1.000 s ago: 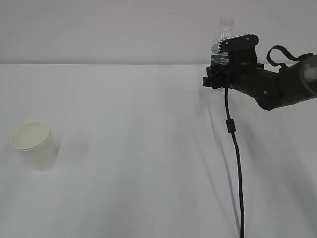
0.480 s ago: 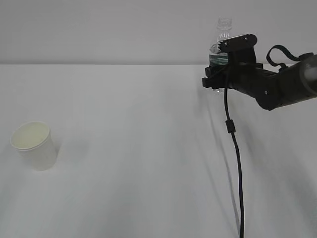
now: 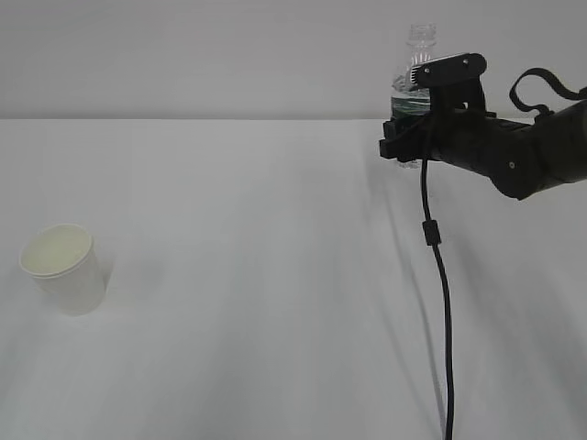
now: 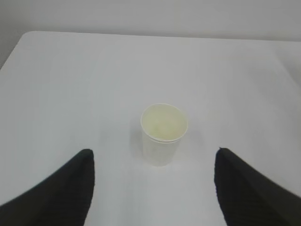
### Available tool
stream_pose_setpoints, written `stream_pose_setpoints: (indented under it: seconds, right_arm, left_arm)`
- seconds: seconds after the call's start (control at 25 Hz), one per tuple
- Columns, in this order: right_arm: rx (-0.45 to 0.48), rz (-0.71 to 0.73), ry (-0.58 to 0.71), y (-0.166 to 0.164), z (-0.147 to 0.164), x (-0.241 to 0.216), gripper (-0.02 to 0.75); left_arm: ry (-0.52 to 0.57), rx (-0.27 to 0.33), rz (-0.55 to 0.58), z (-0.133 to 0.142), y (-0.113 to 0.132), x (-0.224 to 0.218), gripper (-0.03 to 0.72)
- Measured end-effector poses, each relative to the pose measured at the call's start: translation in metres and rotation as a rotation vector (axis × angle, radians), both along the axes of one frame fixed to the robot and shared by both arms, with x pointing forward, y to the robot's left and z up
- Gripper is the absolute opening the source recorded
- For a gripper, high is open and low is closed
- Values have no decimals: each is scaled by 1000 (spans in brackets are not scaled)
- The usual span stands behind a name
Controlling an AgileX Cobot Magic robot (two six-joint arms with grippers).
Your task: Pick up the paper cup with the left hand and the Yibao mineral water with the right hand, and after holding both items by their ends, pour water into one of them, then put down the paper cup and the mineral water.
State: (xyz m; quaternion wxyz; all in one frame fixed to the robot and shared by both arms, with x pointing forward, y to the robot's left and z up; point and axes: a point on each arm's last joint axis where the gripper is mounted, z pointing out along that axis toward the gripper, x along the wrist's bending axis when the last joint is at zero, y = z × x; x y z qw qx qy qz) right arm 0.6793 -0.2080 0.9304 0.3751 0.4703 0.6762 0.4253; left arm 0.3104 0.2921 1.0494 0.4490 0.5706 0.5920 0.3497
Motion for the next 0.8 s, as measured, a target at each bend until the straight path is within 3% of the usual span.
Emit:
stream_pose_setpoints:
  seconds: [0.8]
  right_arm:
    - [50, -4, -33, -12, 36, -65, 444]
  left_arm:
    - [0, 0, 0, 0, 0, 0, 564]
